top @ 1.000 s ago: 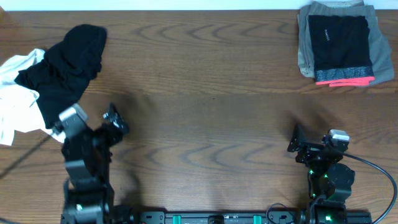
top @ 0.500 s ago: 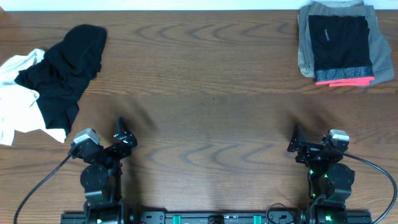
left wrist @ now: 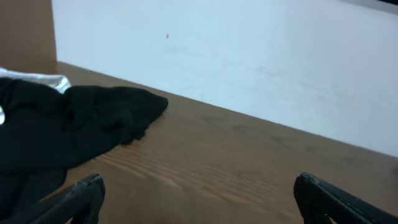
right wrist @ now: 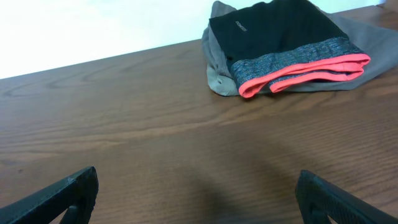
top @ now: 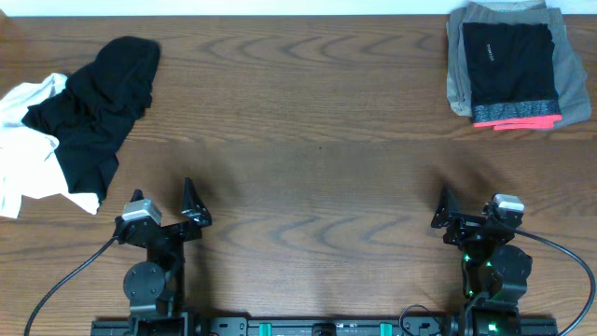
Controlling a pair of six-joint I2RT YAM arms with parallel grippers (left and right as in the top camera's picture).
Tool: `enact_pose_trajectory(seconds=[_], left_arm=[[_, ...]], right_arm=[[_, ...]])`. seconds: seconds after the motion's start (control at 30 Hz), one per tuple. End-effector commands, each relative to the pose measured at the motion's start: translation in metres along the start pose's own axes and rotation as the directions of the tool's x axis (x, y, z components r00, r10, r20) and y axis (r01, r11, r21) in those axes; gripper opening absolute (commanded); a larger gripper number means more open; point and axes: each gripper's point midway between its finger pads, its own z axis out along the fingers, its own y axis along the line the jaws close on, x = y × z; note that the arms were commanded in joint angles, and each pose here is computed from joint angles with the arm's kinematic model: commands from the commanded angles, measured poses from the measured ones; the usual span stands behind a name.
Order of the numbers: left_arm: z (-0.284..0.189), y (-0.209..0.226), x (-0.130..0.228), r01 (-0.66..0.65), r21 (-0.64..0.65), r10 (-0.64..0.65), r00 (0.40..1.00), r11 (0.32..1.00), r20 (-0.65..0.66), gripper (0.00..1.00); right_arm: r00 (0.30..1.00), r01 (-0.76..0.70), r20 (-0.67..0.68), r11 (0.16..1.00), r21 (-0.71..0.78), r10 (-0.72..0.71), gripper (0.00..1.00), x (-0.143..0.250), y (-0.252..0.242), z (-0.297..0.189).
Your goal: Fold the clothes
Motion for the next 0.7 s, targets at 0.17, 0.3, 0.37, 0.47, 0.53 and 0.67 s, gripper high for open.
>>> enact_pose_trajectory(seconds=[0.17,0.3,0.37,0.47,0.53,0.67], left_arm=[[0.0,-0.005,0.012,-0.059,0.027,0.059,0.998,0.998,-0.024,0.98],[0.0,-0.003,0.021,-0.058,0.028,0.059,0.998,0.998,-0.031,0.98],[0.0,-0.003,0.021,-0.058,0.029,0.059,0.998,0.998,-0.03,0.98],[0.0,-0.002,0.023,-0.059,0.026,0.06,0.997,0.998,-0.041,0.98],[0.0,0.0,0.035,-0.062,0.018,0.064,0.994,0.998,-0.087,0.98],[-0.001,0.004,0.045,-0.078,0.008,0.078,0.988,0.997,-0.13,0.98]], right_arm=[[1.0,-0.007,0.003,1.0,0.005,0.007,0.99,0.0,-0.001,0.0],[1.0,-0.007,0.003,1.0,0.005,0.007,0.99,0.0,-0.001,0.0],[1.0,-0.007,0.003,1.0,0.005,0.007,0.99,0.0,-0.001,0.0],[1.0,-0.007,0.003,1.0,0.005,0.007,0.99,0.0,-0.001,0.0],[1.0,-0.007,0.003,1.0,0.005,0.007,0.99,0.0,-0.001,0.0],[1.0,-0.007,0.003,1.0,0.005,0.007,0.99,0.0,-0.001,0.0]])
